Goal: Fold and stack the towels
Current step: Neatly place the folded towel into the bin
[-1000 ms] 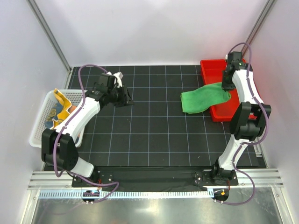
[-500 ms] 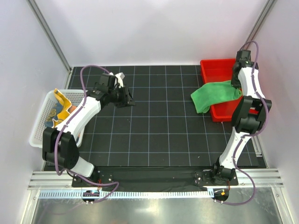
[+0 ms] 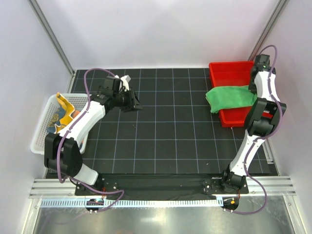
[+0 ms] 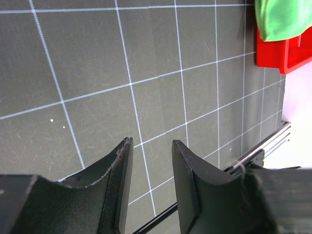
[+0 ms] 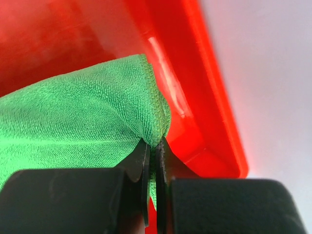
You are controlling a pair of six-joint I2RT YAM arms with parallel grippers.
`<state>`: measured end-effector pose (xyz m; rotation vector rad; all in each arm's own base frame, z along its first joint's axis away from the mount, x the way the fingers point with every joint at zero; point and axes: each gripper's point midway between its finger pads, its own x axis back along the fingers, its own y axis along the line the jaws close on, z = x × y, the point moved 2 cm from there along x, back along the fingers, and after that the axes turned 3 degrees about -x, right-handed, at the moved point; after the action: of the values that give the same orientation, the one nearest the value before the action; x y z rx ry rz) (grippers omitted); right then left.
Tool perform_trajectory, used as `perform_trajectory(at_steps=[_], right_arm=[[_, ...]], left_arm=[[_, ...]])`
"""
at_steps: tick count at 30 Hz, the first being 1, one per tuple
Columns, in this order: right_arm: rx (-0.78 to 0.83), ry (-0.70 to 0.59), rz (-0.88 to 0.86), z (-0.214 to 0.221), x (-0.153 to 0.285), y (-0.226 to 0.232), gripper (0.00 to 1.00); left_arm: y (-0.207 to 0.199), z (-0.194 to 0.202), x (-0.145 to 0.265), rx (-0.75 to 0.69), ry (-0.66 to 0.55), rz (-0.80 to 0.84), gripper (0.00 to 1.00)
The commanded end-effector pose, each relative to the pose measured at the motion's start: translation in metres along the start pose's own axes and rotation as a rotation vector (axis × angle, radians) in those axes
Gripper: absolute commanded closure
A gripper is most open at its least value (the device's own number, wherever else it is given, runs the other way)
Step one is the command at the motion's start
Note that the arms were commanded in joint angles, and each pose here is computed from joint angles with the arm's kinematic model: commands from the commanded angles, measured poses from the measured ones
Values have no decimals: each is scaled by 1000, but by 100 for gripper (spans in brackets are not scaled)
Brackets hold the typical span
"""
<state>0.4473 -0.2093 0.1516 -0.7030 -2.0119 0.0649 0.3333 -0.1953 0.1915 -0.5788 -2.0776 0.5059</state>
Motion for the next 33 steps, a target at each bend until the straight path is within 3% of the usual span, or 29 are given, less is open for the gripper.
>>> perform_trajectory(at_steps=[1,13,16,17,20,23,29,33], right_arm=[[-49,-93,75,-28,4,-29,99],[-27,-99,95,-33,-33,-28,97],[-13,-89,140,-34,-45,-33,86],[-15,-94,149,-38,-46,-35,75],[-30,-108,169,-44,-43,-40,56],[-85,-141,129,-52,-24,-40,49],[-145,-168,-47,-50,10,-7,47],[-148,-139,-207,-37,12,30,54]], left_arm=[[-11,-9,3,-14,-34,56,59],[-15,-9,1,-6,-26,85,59],[-16,-10,1,-6,-25,89,59],[-15,-9,0,-4,-22,88,59],[-15,-9,-2,-1,-16,90,59],[-16,-8,-2,-4,-13,96,59],[-19,-8,3,-12,-22,103,59],[-20,-7,5,-15,-22,109,59]])
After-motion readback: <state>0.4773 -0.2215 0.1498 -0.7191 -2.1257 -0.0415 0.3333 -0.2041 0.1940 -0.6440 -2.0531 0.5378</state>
